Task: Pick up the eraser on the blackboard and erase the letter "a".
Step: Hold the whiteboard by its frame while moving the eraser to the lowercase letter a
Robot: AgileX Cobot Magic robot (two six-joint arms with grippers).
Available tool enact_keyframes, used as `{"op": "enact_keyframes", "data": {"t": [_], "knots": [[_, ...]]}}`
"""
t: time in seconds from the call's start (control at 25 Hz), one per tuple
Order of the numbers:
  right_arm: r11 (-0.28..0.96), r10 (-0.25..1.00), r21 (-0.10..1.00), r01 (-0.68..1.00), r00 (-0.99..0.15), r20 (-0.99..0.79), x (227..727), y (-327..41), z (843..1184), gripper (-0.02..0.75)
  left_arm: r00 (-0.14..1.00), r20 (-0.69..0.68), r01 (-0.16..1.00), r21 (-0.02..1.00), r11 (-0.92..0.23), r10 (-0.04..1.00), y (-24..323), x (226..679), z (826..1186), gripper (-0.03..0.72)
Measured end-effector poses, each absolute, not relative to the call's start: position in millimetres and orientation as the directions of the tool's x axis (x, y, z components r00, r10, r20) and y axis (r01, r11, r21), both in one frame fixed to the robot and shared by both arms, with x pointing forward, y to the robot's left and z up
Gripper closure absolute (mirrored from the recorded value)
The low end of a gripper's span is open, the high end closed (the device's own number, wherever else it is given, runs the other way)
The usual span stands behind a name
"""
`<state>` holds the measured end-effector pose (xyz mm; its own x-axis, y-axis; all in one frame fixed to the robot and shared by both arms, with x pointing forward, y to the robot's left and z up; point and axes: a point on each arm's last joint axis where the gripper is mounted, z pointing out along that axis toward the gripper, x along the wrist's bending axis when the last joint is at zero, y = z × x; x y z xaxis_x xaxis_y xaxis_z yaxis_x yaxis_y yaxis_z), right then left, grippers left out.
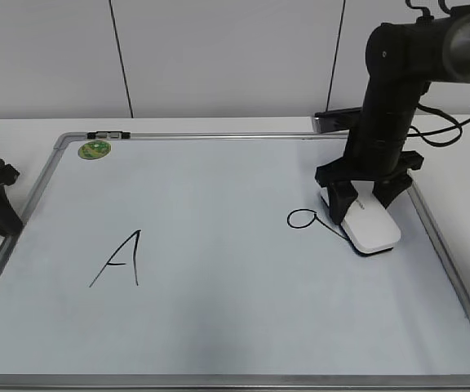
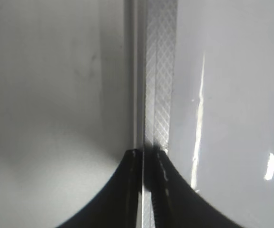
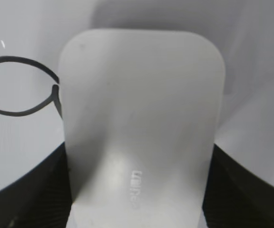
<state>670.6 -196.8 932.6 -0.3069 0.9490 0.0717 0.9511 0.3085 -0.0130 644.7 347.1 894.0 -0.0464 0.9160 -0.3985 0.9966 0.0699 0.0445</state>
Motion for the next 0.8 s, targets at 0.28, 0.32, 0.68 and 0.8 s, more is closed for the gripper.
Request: {"op": "enact_keyframes", "data": {"t": [0.28, 0.32, 0.68, 0.8], "knots": [[0.31, 0.949, -0.018, 0.951, -0.308, 0.07, 674, -196, 925, 0.218, -0.047, -0.398, 0.996, 0.046, 0.071, 0.916, 347, 645, 894, 0.657], [0.31, 0.949, -0.022, 0.95, -0.308, 0.071, 674, -196, 924, 0.218, -0.047, -0.398, 0.996, 0.046, 0.071, 0.916, 347, 645, 894, 0.657], [0.35, 0.933, -0.021, 0.936, -0.347, 0.091, 670, -179, 924, 0.218, -0.047, -0.398, 0.996, 0.046, 0.071, 0.916, 347, 645, 894, 0.657], [0.408, 0.91, -0.019, 0.913, -0.405, 0.091, 664, -155, 922, 0.218, -0.046, -0.397, 0.996, 0.048, 0.07, 0.917, 347, 645, 894, 0.657]]}}
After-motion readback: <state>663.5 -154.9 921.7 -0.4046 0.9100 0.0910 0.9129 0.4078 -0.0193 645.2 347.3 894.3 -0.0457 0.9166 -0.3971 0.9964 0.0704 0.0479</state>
